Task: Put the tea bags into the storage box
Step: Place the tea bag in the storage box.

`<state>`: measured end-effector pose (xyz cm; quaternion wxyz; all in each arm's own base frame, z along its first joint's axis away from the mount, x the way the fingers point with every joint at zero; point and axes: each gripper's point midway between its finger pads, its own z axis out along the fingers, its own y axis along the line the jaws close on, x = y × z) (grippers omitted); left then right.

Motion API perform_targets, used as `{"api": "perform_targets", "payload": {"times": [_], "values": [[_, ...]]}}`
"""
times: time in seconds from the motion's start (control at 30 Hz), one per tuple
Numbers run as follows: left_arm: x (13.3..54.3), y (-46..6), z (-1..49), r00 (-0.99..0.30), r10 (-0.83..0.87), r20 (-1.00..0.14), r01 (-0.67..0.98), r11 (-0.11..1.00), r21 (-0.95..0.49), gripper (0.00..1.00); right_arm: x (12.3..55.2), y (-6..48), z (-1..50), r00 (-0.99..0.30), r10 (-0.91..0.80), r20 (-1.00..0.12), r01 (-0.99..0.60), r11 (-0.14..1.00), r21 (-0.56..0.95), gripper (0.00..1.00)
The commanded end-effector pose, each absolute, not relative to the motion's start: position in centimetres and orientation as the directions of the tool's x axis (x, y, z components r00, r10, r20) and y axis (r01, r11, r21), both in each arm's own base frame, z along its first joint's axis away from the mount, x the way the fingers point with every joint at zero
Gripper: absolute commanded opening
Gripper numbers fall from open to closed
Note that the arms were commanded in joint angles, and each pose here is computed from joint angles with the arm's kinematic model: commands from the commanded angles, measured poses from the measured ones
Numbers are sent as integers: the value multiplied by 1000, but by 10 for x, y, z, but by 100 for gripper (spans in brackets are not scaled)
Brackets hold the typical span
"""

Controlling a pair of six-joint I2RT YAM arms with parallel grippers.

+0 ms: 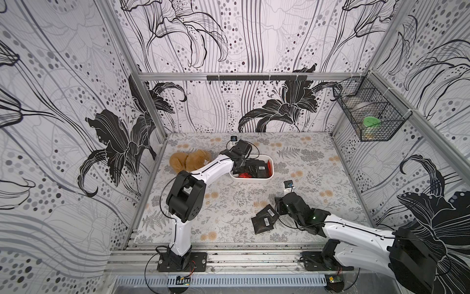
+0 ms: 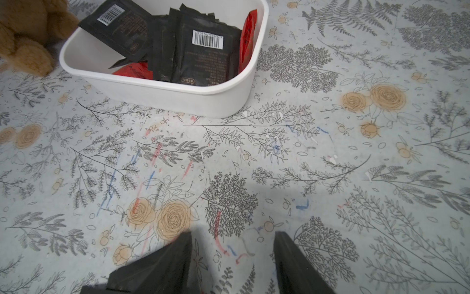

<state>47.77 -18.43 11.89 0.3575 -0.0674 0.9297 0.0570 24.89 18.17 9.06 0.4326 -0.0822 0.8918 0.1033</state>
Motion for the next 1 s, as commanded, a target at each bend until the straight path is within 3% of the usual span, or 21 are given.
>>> {"api": "perform_targets", "payload": {"times": [0.0, 0.6, 0.77, 0.97], "values": [[493, -195, 116, -736, -104, -669, -150, 989, 12, 39, 252, 185, 95, -605, -63, -794, -246, 963, 111, 57], [499, -201, 81, -770, -111, -628, -161, 987, 23, 31, 250, 193, 91, -618, -79, -782, -281, 952, 126, 55], [477, -205, 114, -745, -177, -644, -140, 984, -108, 29, 247, 198, 86, -631, -105, -769, -310, 943, 125, 52], [411, -217, 140, -734, -253, -630, -67, 950, -304, 37, 234, 218, 82, -679, -155, -718, -399, 898, 184, 40]]}}
